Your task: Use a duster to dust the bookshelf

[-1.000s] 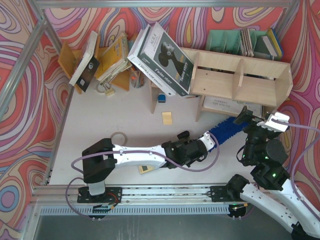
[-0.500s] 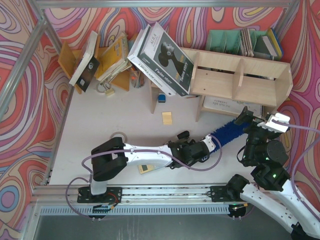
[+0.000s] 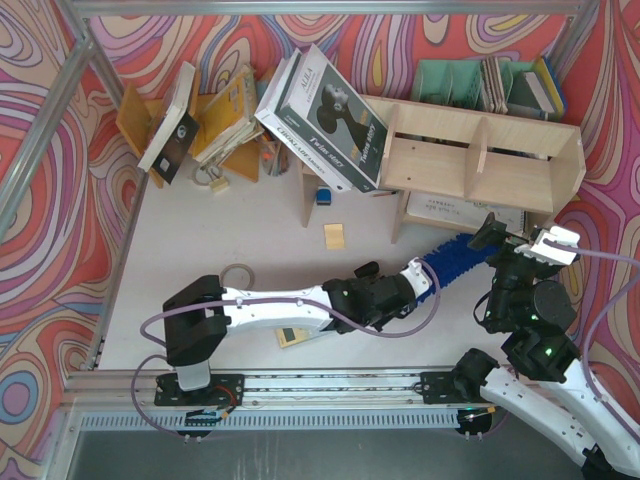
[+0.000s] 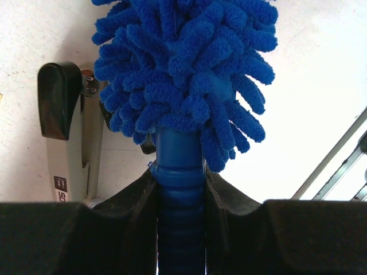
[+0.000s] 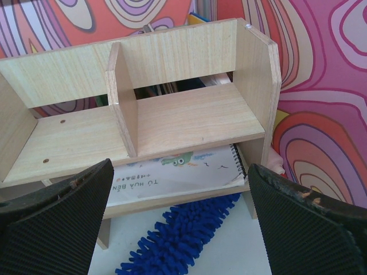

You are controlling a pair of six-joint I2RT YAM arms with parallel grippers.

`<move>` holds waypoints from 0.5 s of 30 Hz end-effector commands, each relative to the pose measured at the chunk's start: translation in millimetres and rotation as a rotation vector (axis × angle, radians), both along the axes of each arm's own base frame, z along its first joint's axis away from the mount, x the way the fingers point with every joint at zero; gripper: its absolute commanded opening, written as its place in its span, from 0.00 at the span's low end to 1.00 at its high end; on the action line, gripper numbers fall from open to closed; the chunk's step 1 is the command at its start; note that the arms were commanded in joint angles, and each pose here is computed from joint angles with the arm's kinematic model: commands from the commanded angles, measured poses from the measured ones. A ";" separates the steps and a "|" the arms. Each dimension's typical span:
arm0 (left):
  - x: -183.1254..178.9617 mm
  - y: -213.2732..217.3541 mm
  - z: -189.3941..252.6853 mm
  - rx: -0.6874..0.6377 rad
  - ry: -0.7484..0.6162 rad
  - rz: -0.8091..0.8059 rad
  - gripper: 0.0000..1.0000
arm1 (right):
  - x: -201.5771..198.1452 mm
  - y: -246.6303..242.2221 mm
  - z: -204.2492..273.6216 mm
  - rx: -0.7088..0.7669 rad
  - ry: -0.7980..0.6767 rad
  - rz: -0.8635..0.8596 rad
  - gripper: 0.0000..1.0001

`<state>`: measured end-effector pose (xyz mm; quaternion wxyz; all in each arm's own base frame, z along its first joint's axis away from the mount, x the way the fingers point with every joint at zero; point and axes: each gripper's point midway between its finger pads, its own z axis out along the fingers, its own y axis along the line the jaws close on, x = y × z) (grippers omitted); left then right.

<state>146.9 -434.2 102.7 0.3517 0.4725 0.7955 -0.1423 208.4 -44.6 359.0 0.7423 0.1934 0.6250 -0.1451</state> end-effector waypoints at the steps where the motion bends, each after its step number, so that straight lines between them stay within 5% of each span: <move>1: -2.2 -13.4 -9.3 -0.020 0.009 -0.029 0.00 | -3.4 -2.6 4.9 0.020 -0.029 -0.002 0.88; 8: -8.1 0.3 -35.2 0.070 0.045 -0.033 0.00 | -0.9 0.0 4.5 0.013 -0.025 0.006 0.88; 15: -10.2 -1.7 -7.2 0.026 0.020 -0.053 0.00 | 1.6 1.9 3.6 0.005 -0.014 0.006 0.88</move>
